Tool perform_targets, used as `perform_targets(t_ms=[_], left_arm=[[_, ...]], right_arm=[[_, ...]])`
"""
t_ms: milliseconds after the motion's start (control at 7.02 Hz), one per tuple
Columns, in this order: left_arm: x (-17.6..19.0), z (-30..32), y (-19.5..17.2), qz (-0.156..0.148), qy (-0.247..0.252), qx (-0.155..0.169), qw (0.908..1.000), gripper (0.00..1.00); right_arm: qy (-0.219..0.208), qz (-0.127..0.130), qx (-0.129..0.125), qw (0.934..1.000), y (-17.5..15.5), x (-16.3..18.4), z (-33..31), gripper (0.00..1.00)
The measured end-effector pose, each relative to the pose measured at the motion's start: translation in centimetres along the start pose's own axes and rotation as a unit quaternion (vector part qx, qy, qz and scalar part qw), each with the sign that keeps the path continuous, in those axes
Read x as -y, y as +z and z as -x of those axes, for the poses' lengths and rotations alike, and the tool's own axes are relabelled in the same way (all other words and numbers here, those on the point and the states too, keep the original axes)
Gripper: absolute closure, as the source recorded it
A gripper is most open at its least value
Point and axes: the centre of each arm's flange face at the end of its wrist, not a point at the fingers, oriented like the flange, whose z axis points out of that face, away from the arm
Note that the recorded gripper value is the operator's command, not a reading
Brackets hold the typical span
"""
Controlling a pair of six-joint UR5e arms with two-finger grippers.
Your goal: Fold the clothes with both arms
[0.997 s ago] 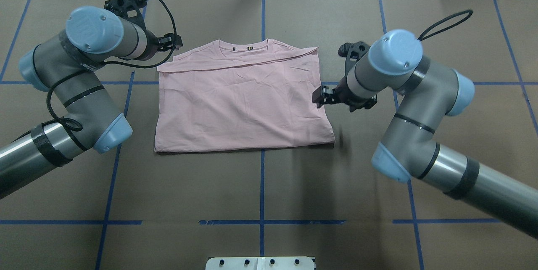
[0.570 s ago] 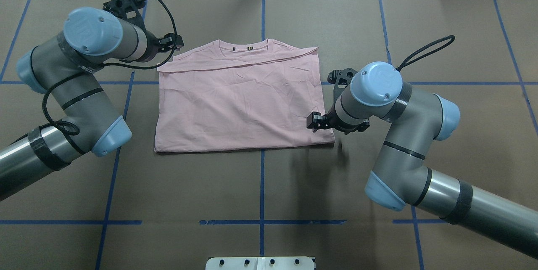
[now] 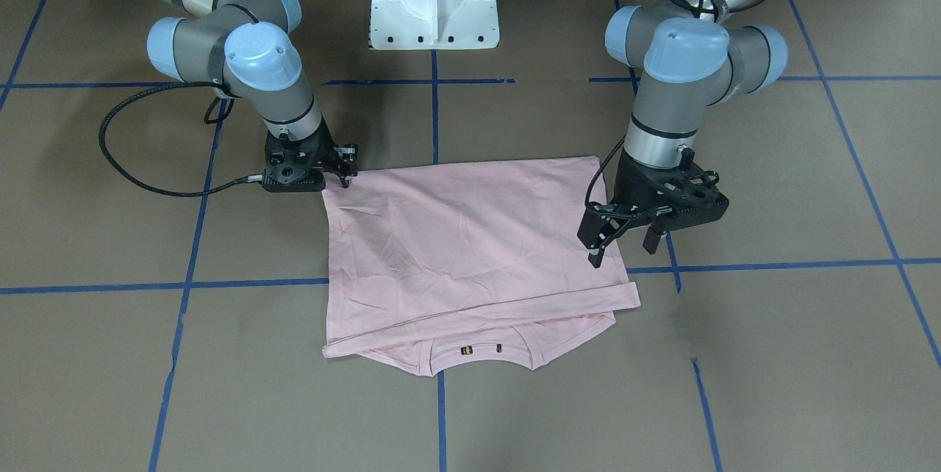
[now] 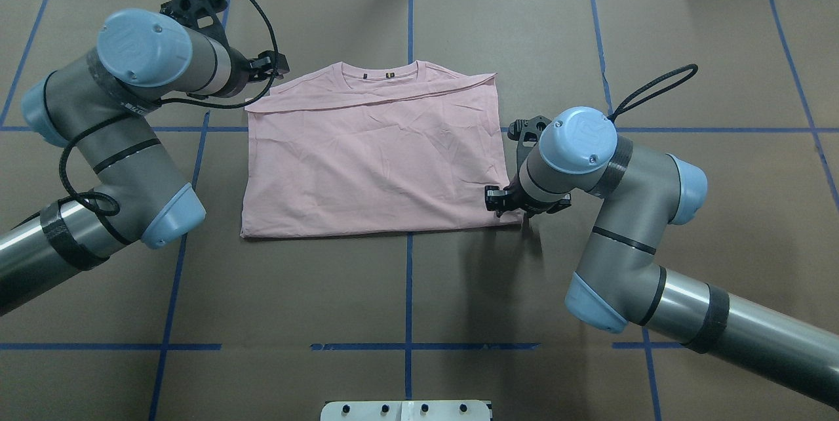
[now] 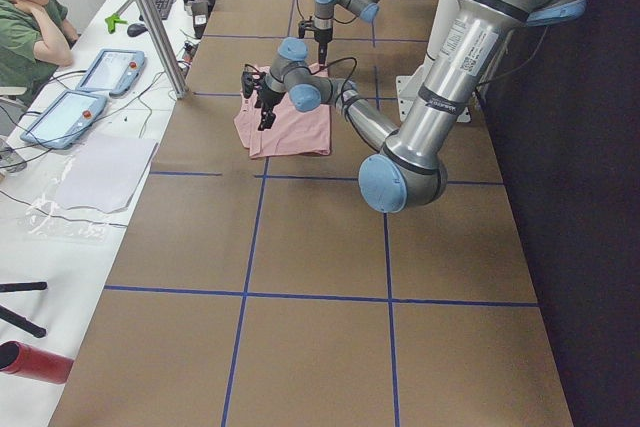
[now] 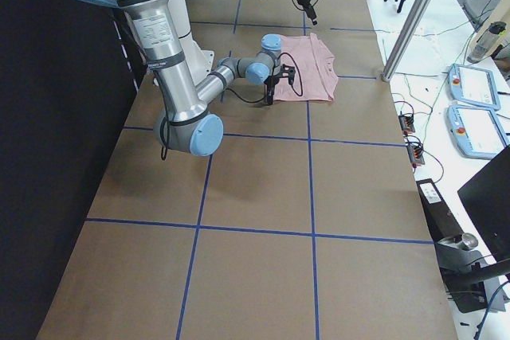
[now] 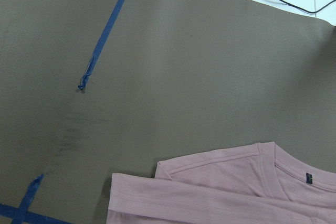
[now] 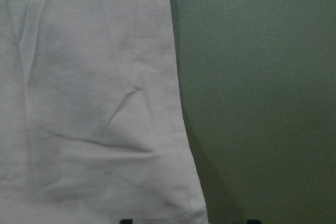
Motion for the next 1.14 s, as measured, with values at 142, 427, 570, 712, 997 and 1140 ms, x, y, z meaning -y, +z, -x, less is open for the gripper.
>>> perform_targets(t_ms=[142, 427, 570, 712, 997, 1140], left_arm=[[0.0, 0.0, 0.0, 0.0, 0.0, 0.0, 1.0, 0.0], [0.0, 0.0, 0.0, 0.0, 0.0, 0.0, 1.0, 0.0], [0.0, -0.1, 0.0, 0.0, 0.0, -0.001, 1.0, 0.0], [-0.1, -0.2, -0.1, 0.0, 0.0, -0.001, 1.0, 0.0], [-0.1, -0.5, -0.5, -0.001, 0.001, -0.006, 1.0, 0.0], [-0.2, -0.6, -0.7, -0.001, 0.002, -0.007, 1.0, 0.0]], right_arm=[[-0.001, -0.001, 0.0, 1.0, -0.1, 0.1, 0.0, 1.0], [0.0, -0.001, 0.002, 1.0, -0.4, 0.4, -0.2, 1.0], [0.002, -0.001, 0.004, 1.0, -0.9, 0.5, -0.5, 1.0], [0.004, 0.0, 0.004, 1.0, -1.6, -0.1, -1.5, 1.0], [-0.007, 0.018, 0.0, 0.9998, -3.6, -5.3, -6.0, 1.0], [-0.018, 0.038, 0.001, 0.9991, -4.5, -9.0, -7.8, 1.0]])
